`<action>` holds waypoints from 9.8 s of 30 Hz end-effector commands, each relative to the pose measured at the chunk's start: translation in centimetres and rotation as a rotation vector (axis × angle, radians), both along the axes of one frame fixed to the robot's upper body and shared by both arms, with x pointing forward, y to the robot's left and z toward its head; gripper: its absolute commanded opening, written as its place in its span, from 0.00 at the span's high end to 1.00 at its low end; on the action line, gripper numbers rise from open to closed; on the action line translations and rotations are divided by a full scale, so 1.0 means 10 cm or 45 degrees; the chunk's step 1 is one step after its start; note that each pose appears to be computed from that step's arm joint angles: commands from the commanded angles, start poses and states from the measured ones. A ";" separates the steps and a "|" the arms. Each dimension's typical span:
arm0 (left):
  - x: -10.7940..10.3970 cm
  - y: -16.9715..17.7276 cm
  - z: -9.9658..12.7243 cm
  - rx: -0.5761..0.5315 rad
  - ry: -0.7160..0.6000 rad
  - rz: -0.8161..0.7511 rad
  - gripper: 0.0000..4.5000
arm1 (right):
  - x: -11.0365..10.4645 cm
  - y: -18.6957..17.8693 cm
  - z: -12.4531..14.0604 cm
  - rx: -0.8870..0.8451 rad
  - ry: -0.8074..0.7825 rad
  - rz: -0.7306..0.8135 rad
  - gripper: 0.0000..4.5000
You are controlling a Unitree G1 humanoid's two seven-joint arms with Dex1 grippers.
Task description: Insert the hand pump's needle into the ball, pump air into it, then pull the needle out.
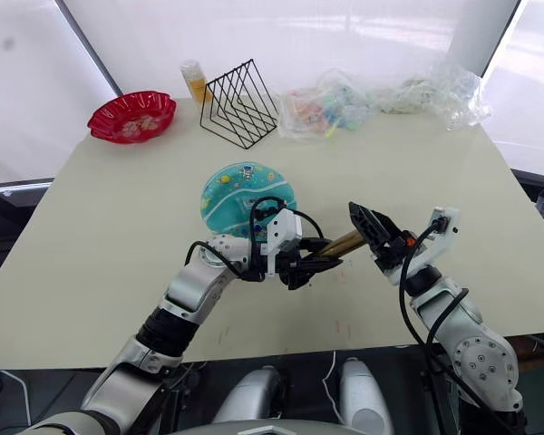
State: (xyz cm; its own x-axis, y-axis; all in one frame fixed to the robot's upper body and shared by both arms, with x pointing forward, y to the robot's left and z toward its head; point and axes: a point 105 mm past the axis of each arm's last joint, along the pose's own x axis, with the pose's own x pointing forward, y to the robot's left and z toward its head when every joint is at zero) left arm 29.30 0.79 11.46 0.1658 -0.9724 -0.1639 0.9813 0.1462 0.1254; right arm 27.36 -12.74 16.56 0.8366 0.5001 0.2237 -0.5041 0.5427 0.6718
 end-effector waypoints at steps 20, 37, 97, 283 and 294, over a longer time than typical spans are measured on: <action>-0.03 -0.04 0.03 -0.017 -0.015 -0.009 0.77 | -0.02 0.05 0.17 0.003 -0.111 -0.008 0.61; -0.01 0.07 0.13 -0.050 0.024 -0.006 0.03 | -0.02 0.03 0.18 -0.053 -0.148 -0.024 0.61; 0.00 0.19 -0.35 0.200 0.250 -0.060 0.62 | -0.19 0.44 0.70 -0.842 -0.676 0.356 0.61; -0.14 -0.13 -1.45 0.354 0.251 -0.112 0.77 | -0.33 0.13 1.55 -1.070 -0.988 0.262 0.61; -0.16 -0.15 -1.46 0.358 0.300 -0.130 0.77 | -0.29 0.20 1.21 -1.047 -0.877 0.322 0.61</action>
